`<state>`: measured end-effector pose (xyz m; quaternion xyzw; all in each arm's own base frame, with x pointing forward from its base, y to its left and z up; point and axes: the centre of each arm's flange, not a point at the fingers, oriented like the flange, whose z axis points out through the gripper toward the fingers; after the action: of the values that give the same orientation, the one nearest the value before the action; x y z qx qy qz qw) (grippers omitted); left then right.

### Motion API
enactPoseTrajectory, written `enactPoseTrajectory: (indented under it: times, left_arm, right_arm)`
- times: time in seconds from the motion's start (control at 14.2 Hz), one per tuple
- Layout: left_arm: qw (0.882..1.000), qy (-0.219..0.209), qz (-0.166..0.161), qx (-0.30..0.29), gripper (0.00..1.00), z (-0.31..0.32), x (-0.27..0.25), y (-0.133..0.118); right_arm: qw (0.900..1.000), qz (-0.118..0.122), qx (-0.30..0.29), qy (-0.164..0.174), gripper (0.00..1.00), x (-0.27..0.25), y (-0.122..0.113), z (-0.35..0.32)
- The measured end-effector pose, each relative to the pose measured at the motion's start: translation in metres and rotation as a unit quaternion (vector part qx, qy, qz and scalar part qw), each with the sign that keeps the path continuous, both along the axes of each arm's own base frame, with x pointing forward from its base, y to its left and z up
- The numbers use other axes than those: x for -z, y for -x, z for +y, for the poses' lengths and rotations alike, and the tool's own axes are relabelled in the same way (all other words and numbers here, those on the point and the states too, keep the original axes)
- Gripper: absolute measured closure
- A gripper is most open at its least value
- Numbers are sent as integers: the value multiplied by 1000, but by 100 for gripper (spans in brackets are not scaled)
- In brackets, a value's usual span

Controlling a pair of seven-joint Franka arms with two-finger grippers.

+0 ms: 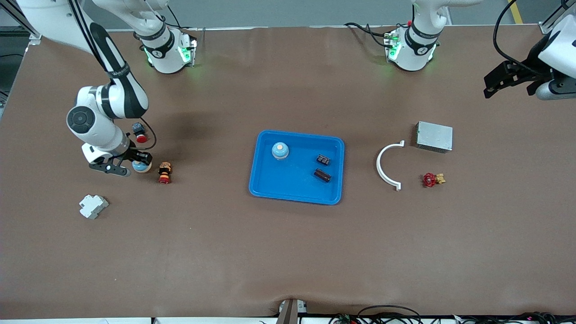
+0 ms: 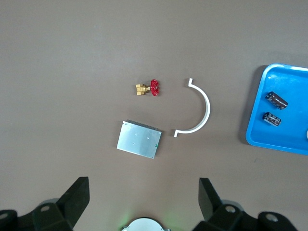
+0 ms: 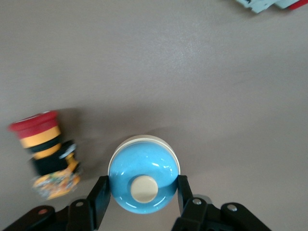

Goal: Place electrolytic capacitor and blue bell in tray
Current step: 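Grasp the second light-blue bell with the right gripper and lift it, then carry the bell over the blue tray with the right gripper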

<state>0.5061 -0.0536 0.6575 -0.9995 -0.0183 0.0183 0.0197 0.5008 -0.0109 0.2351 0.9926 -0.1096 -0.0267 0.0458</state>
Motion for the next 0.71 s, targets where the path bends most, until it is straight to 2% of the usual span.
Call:
enactPoseTrajectory:
  times: [0.21, 0.35, 0.71]
  left_arm:
    - [1000, 0, 1, 1, 0, -1, -1, 1]
    - [1000, 0, 1, 4, 0, -4, -3, 4]
    - [1000, 0, -4, 8, 0, -9, -9, 9]
  right_arm:
    - [999, 13, 37, -28, 39, -48, 0, 48]
    - [997, 9, 67, -46, 39, -68, 5, 91]
    - [986, -4, 159, -43, 39, -121, 17, 230]
